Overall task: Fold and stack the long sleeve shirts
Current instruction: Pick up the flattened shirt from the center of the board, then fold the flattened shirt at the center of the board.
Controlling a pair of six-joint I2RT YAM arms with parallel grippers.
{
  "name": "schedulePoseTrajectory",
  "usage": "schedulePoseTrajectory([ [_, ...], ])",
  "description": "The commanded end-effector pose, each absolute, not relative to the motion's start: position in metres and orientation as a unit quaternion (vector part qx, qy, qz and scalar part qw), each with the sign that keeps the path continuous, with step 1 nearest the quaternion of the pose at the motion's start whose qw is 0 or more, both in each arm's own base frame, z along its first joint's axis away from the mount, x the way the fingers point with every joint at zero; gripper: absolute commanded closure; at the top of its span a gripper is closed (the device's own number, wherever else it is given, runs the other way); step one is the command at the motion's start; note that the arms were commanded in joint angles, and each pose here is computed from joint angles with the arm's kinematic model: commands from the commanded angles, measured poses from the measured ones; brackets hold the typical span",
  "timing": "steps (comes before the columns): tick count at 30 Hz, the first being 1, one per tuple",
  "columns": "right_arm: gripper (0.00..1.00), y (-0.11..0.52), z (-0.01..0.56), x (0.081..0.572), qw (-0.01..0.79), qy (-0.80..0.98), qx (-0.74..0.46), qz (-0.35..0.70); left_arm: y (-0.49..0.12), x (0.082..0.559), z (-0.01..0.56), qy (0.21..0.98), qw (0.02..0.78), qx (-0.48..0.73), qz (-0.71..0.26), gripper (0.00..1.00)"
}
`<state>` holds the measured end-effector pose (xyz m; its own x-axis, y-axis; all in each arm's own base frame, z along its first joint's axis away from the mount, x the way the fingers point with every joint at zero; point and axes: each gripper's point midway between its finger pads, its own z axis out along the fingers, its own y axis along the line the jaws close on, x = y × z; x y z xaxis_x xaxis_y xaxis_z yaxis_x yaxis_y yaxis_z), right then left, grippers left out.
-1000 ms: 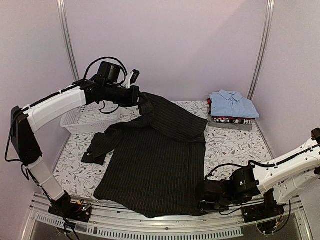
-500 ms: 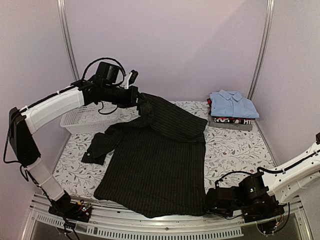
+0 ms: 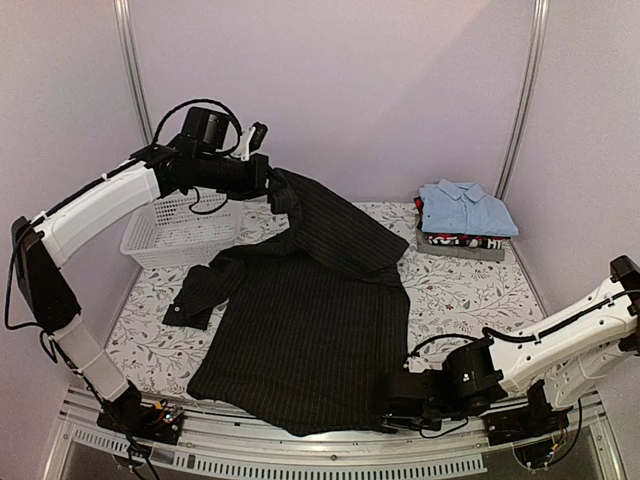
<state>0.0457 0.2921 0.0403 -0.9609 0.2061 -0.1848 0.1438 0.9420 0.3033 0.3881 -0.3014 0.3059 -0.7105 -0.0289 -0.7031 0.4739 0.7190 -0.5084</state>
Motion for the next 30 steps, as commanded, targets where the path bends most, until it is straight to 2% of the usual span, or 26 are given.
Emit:
schedulePoseTrajectory([
  [1, 1.00, 0.296, 0.037, 0.045, 0.117, 0.985, 0.047, 0.115, -0.265, 0.398, 0.331, 0.858, 0.382, 0.098, -0.327, 1.00],
  [12, 0.97, 0.357, 0.081, 0.049, 0.134, 0.977, -0.020, 0.163, -0.211, 0.419, 0.319, 0.872, 0.380, 0.066, -0.300, 1.00],
  [22, 0.97, 0.404, 0.065, 0.058, 0.088, 0.967, -0.073, 0.226, -0.165, 0.436, 0.322, 0.872, 0.397, 0.017, -0.285, 1.00],
  [30, 0.96, 0.425, 0.057, 0.072, 0.063, 0.958, -0.089, 0.266, -0.160, 0.443, 0.313, 0.875, 0.390, 0.010, -0.285, 1.00],
])
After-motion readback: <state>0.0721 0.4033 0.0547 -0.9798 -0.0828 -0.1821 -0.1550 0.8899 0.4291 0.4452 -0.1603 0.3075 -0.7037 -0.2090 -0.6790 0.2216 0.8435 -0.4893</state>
